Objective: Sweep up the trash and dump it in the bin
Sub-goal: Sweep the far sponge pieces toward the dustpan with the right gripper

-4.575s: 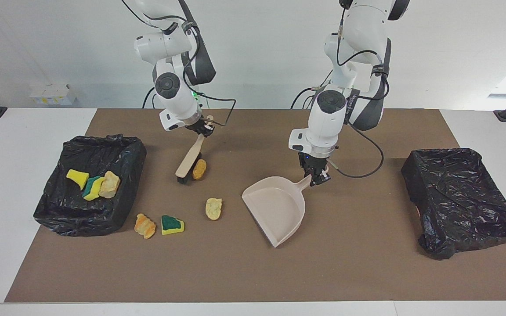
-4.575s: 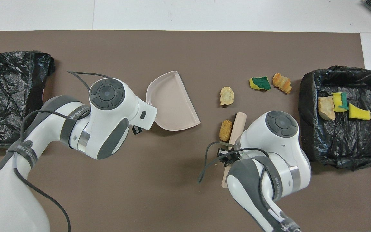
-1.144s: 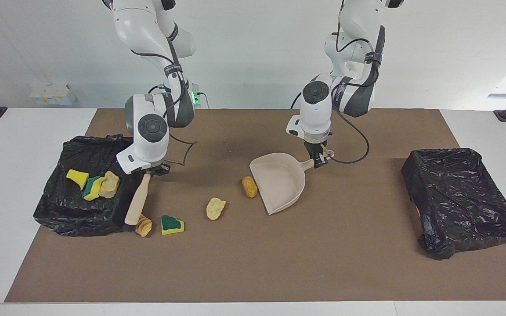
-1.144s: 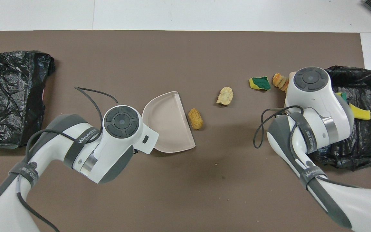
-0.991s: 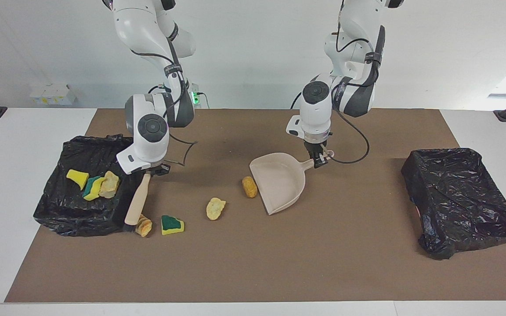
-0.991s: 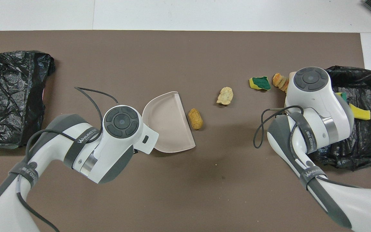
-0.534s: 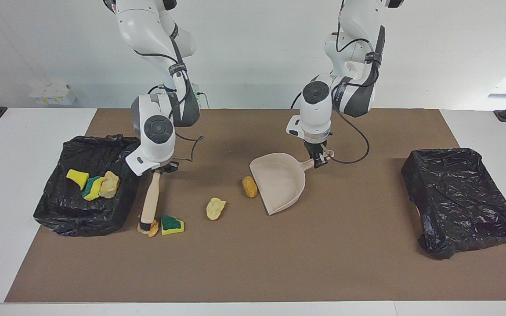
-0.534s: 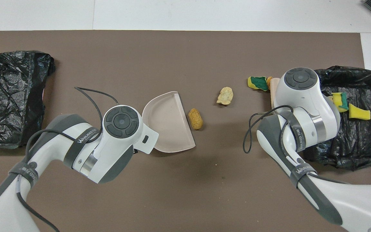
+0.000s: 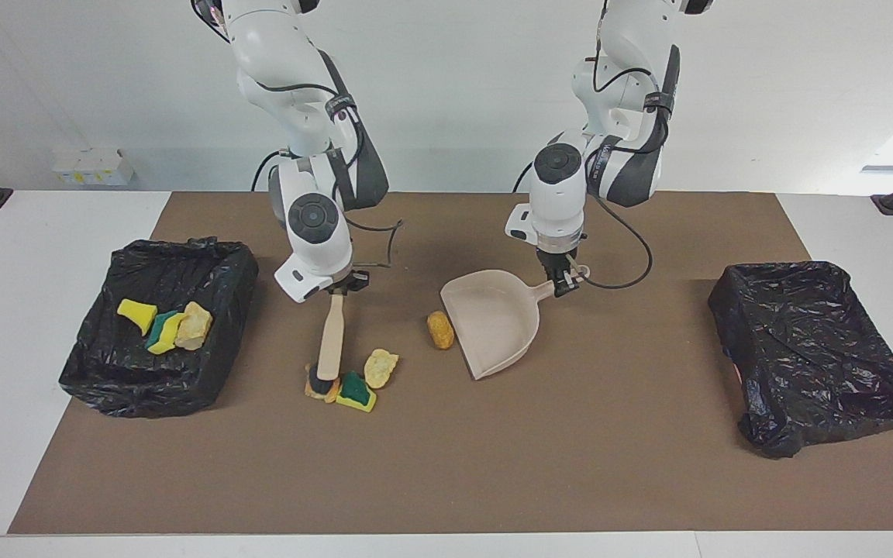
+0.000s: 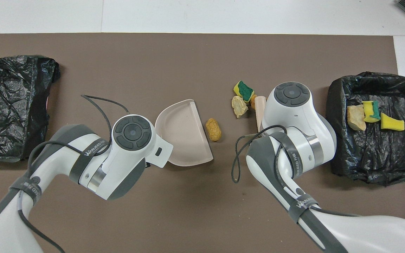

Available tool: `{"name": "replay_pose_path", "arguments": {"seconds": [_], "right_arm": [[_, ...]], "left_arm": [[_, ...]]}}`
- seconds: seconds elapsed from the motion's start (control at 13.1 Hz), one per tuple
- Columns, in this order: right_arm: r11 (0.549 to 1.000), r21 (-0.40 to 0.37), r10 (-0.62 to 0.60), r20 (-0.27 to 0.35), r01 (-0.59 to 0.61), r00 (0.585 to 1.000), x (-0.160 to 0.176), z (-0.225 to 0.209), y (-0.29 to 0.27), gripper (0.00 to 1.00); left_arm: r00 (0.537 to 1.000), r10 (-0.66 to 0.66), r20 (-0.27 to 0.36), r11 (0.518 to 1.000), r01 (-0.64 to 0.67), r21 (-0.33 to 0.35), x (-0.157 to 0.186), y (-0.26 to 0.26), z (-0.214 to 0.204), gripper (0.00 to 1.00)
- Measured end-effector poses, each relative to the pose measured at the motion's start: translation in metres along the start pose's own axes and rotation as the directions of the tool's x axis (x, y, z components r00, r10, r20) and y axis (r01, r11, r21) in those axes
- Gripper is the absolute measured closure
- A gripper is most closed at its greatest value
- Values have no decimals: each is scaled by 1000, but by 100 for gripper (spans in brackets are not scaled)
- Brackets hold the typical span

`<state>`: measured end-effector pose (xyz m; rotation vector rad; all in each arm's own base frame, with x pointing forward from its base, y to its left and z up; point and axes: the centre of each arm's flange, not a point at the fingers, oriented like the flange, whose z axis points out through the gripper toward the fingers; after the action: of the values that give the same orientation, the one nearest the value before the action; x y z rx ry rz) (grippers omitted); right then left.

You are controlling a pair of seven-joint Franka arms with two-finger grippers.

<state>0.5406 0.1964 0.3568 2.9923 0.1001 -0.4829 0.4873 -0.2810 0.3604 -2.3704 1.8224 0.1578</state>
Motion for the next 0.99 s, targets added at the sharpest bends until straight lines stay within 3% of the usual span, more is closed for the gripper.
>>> {"name": "replay_pose_path", "arguments": {"seconds": [0.23,0.38,0.61,0.84,0.99], "right_arm": [[996,-17,-84,-3,84,996,-4,-31,16,75],[985,-73,-160,-17,159,987,-1,-37,31,75],[957,-121,-270,-50,263,961,10,-38,51,75],[921,-216,-347,-81,323,934,29,-32,70,75],[911,-228,-368,-79,343,926,43,-13,66,75]], "left_arm": [[1000,-3,0,1000,3,0,0,0,0,67],[1000,-4,0,1000,4,0,0,0,0,67],[1000,-19,0,1000,19,0,0,0,0,67],[999,-44,0,999,44,0,0,0,0,67],[999,-48,0,999,48,0,0,0,0,67]]}}
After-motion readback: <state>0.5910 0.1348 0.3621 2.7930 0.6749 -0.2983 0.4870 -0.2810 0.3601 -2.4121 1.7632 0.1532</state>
